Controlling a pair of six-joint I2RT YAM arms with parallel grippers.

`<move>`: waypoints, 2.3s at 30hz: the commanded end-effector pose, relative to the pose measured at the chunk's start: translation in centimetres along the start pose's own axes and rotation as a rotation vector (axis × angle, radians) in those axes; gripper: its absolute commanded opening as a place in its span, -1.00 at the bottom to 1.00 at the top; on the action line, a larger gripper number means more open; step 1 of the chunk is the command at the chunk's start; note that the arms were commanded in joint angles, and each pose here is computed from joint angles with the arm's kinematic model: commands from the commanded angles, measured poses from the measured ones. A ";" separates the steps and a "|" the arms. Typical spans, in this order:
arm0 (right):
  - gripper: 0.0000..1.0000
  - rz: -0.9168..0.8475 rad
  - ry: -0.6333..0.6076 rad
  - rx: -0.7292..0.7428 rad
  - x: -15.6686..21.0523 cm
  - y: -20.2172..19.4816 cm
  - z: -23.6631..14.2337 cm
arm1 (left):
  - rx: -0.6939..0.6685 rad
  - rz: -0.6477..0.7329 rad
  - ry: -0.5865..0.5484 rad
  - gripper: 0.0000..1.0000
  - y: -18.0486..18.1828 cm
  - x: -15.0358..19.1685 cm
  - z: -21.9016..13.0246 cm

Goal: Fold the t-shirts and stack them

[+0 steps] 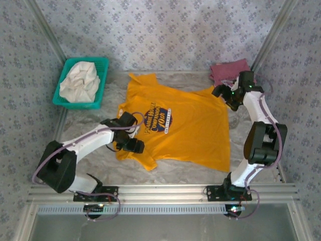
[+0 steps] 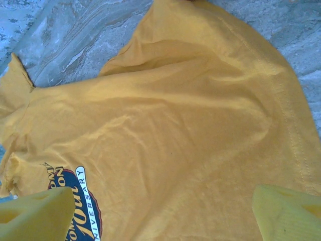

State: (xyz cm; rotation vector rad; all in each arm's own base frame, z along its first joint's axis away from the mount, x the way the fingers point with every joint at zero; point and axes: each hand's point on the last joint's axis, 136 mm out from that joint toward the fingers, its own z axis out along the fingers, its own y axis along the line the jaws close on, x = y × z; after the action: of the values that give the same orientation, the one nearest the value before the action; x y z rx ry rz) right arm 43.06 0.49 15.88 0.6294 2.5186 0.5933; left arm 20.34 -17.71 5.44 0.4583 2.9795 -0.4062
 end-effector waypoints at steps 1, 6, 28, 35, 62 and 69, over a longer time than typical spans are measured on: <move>0.84 0.008 0.008 -0.014 1.1 0.1 -1.2 | 0.039 0.042 -0.046 0.24 -1.1 -1.8 -0.2; 0.84 0.007 0.032 -0.009 2.9 -0.6 -1.3 | 0.036 0.059 -0.025 -0.23 -1.0 -1.9 0.9; 1.00 0.396 0.191 0.413 20.3 -10.9 -10.1 | -0.065 -0.139 -0.395 -1.00 5.6 -3.4 -7.9; 1.00 0.643 0.272 0.393 25.8 -13.3 -8.9 | -0.054 -0.188 -0.460 -1.00 6.8 -3.1 -9.3; -0.42 0.810 0.165 0.407 27.9 -16.4 -4.9 | -0.062 -0.229 -0.538 -1.00 8.4 -4.3 -10.4; -1.00 0.714 0.173 0.395 26.4 -16.8 -3.4 | -0.064 -0.230 -0.540 -1.00 8.5 -4.6 -10.4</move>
State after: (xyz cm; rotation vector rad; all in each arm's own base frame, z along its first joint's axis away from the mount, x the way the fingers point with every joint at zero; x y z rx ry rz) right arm 14.09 0.81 1.34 1.8248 2.5373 0.4186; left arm 26.30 -8.50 13.59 -0.0145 2.5334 -0.3871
